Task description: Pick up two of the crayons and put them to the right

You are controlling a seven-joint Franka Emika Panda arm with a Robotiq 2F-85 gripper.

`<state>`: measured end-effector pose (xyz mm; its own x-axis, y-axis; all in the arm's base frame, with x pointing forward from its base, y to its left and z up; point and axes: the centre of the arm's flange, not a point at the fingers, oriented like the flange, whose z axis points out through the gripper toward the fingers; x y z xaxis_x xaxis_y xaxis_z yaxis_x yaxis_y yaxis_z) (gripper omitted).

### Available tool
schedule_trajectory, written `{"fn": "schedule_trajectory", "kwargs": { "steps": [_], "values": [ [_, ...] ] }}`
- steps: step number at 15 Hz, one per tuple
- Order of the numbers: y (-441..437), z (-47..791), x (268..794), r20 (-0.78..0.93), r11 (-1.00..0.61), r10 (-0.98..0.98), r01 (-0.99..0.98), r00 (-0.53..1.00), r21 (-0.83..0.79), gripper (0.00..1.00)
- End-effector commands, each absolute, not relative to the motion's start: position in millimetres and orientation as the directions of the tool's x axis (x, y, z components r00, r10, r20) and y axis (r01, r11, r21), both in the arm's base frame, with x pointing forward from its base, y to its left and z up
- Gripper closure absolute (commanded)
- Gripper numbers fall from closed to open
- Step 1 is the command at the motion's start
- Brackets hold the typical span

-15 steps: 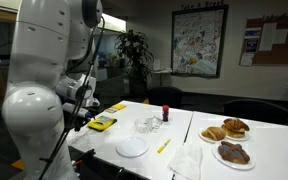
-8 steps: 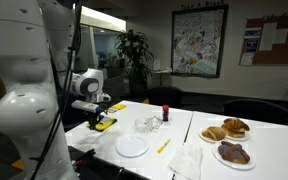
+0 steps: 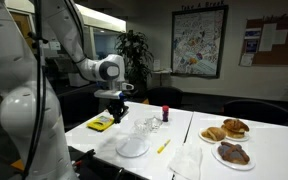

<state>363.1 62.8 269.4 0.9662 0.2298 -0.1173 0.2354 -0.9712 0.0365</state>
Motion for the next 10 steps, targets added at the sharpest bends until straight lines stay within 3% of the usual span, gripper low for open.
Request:
{"fn": "schedule_trajectory", "kwargs": {
  "steps": [1,10],
  "values": [
    [9.6,292.1,345.4,-0.164,-0.963,0.235,0.252,0.958,0.097,0.96],
    [-48.5,257.9,360.3,-0.127,-0.823,0.341,0.361,0.932,0.440,0.96]
  ]
}}
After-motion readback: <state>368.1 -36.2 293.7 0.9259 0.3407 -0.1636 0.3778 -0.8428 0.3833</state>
